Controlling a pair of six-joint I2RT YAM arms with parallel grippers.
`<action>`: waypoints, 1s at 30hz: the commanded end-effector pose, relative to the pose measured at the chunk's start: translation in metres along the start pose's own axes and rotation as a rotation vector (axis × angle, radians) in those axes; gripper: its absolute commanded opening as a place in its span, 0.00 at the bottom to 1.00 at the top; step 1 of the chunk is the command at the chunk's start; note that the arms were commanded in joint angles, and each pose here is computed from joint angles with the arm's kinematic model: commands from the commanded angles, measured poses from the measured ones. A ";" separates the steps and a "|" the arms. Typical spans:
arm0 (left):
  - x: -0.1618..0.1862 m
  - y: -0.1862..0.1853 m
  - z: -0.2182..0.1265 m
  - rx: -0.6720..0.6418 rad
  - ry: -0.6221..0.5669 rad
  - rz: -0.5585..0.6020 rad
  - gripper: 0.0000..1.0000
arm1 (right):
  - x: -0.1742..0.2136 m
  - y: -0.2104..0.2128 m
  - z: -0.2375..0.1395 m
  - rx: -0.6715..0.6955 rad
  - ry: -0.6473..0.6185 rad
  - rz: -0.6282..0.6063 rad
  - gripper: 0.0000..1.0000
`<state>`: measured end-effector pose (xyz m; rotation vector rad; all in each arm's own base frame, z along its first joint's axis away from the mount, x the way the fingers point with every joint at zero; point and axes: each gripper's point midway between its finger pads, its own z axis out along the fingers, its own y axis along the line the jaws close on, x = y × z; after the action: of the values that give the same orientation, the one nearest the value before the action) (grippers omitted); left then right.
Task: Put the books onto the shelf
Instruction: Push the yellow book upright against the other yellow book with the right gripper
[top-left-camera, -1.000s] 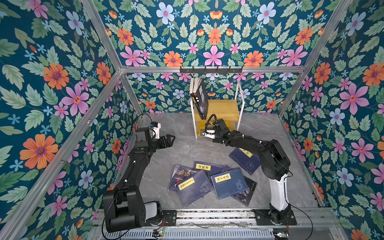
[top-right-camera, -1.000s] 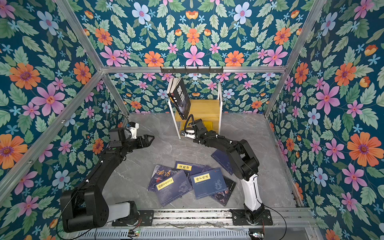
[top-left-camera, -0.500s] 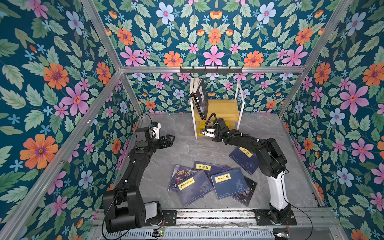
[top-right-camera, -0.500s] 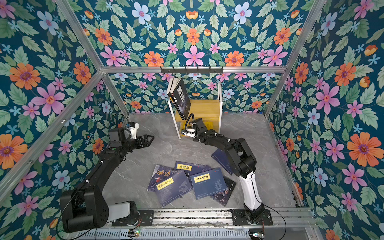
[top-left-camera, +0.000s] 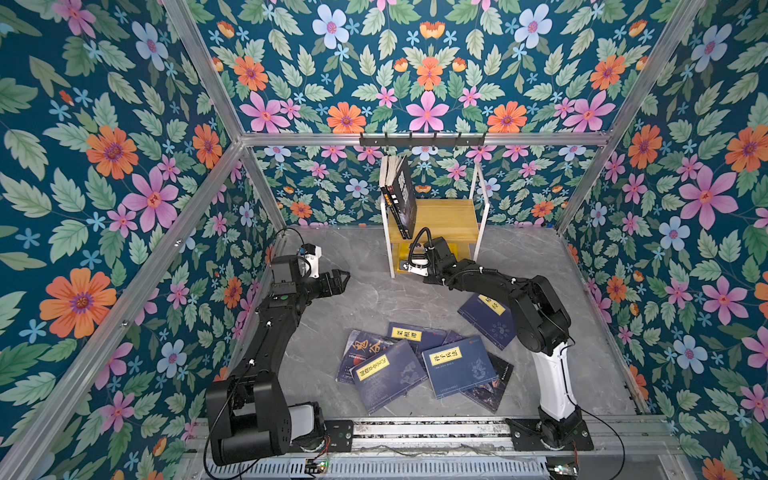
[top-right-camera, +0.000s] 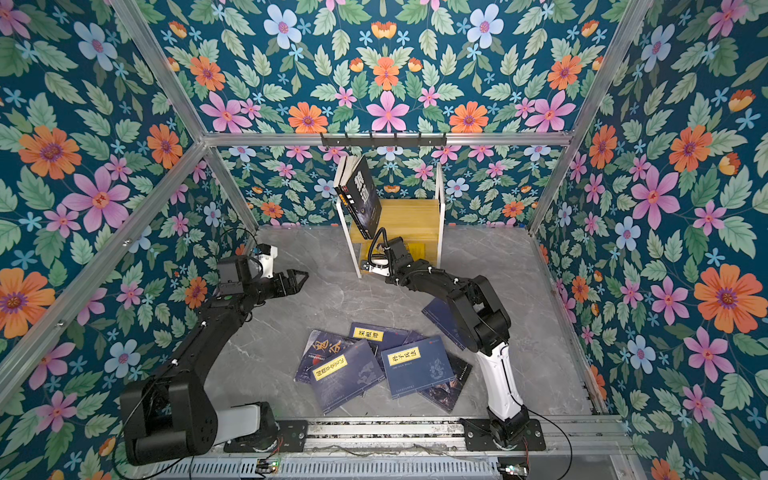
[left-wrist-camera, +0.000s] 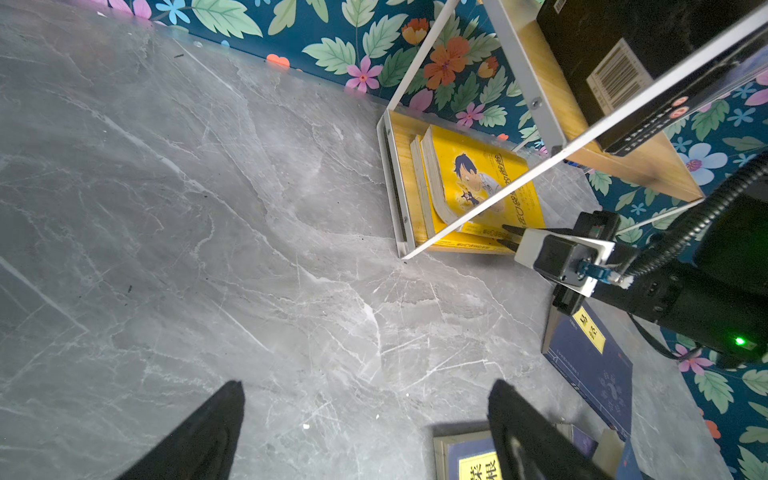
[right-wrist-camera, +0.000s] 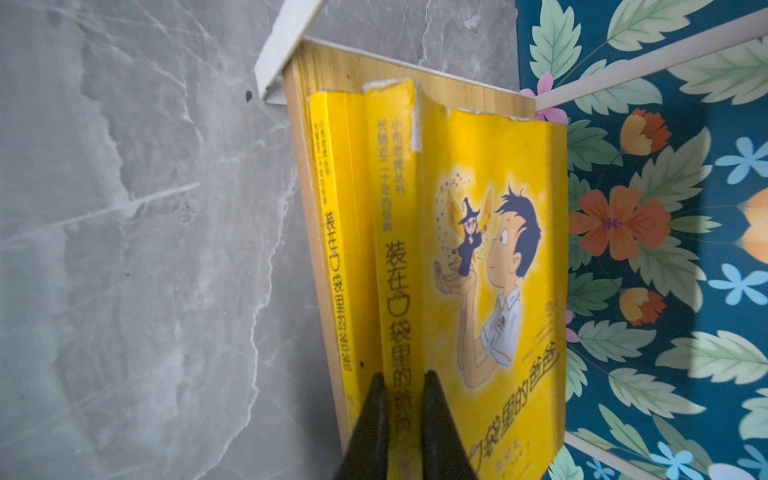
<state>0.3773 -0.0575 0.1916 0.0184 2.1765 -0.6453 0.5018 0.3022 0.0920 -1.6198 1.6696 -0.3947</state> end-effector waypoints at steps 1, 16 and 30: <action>0.000 -0.001 0.000 0.008 0.000 0.011 0.93 | -0.007 0.010 0.003 -0.042 -0.035 0.006 0.11; 0.000 -0.001 0.000 0.007 -0.001 0.011 0.93 | -0.012 0.012 -0.002 -0.054 -0.036 0.012 0.33; 0.000 -0.001 0.002 0.012 0.000 0.003 0.92 | -0.014 0.009 -0.026 -0.116 -0.078 0.074 0.48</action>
<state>0.3770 -0.0579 0.1885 0.0162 2.1840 -0.6499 0.4803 0.3075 0.1131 -1.6213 1.6898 -0.2462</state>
